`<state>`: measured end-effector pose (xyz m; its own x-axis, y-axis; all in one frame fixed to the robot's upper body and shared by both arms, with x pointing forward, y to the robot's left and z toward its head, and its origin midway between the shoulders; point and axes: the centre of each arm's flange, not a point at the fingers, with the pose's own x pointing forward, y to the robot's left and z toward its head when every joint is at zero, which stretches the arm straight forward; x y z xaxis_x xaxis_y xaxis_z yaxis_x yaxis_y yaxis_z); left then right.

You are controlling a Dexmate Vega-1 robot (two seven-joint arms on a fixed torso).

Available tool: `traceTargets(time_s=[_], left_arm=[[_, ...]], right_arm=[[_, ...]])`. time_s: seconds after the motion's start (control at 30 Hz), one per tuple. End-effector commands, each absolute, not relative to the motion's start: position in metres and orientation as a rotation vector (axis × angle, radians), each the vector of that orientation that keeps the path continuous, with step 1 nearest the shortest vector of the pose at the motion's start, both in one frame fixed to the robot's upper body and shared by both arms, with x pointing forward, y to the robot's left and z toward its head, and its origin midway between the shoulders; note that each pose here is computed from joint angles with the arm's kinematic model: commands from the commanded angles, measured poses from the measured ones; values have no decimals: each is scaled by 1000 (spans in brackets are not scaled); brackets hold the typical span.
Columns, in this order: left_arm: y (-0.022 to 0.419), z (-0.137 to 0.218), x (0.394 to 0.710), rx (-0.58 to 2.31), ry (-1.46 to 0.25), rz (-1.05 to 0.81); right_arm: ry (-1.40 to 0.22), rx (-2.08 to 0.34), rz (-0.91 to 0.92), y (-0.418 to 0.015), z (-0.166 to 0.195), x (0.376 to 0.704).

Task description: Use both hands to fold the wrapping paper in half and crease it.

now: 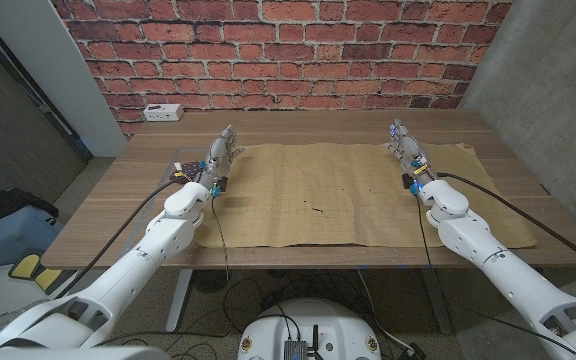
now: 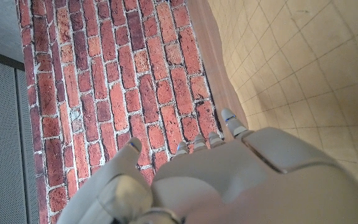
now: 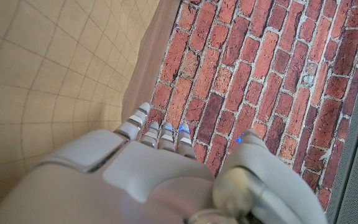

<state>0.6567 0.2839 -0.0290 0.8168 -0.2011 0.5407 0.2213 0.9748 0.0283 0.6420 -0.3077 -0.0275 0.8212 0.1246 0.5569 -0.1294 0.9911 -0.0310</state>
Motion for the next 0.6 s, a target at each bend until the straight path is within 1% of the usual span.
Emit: traceTargets(time_s=[0.03, 0.6], left_arm=[[280, -28, 662, -17, -555, -241], [269, -22, 673, 35, -532, -266]], right_arm=[[-569, -51, 30, -326, -30, 628], [-553, -67, -70, -351, -38, 607]])
